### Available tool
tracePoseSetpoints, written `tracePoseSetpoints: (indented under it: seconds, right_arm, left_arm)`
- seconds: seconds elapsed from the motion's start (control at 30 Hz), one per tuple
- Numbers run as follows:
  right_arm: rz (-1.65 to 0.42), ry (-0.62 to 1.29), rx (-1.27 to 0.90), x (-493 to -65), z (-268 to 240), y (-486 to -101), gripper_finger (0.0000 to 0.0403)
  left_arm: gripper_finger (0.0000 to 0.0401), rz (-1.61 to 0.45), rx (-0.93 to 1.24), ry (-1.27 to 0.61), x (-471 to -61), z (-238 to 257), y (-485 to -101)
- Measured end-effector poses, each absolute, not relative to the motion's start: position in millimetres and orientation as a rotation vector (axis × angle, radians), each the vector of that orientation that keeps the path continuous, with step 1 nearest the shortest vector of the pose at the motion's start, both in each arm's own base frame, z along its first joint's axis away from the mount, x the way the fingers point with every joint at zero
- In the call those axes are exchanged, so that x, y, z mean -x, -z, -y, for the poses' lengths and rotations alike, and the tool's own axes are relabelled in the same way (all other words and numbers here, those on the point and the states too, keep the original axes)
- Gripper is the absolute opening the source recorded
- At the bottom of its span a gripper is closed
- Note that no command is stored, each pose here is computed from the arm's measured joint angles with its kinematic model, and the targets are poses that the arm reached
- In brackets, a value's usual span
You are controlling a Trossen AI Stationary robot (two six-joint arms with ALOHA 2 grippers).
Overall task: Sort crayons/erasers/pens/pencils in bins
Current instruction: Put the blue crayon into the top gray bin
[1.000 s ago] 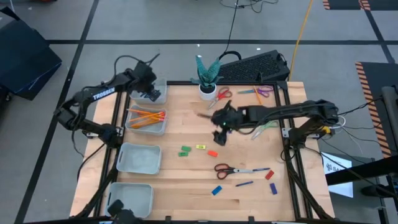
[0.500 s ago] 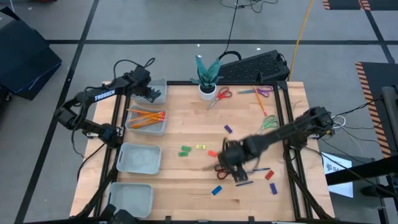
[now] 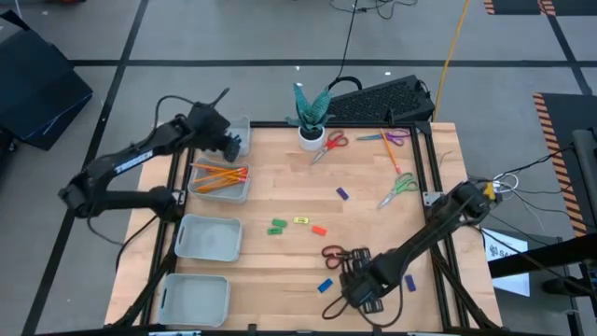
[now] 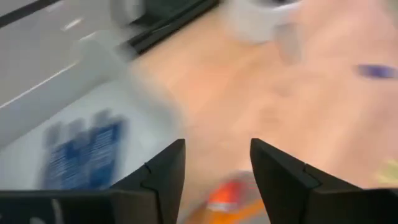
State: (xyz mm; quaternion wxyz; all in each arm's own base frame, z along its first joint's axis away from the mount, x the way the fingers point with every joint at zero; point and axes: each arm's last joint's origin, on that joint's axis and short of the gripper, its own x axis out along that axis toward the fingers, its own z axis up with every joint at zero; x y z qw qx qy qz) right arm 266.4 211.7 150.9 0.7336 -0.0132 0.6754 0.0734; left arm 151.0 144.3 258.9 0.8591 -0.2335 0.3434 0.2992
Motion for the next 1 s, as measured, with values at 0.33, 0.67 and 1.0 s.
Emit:
tracePoseSetpoints:
  seconds: [0.33,0.67,1.0]
  right_arm:
    - [-1.515,-0.117,0.011,-265,-211,-142,0.013]
    - [-1.552,-0.149,0.093,-250,-199,-119,0.006]
    - [-1.506,-0.247,0.146,-251,-193,-123,0.001]
  left_arm:
    - [0.0164,-0.579,0.411,-0.436,-158,-83,-291]
    - [0.0164,-0.511,0.403,-0.444,-172,-66,-296]
    - [0.0166,-0.291,0.355,-0.392,-182,-65,-316]
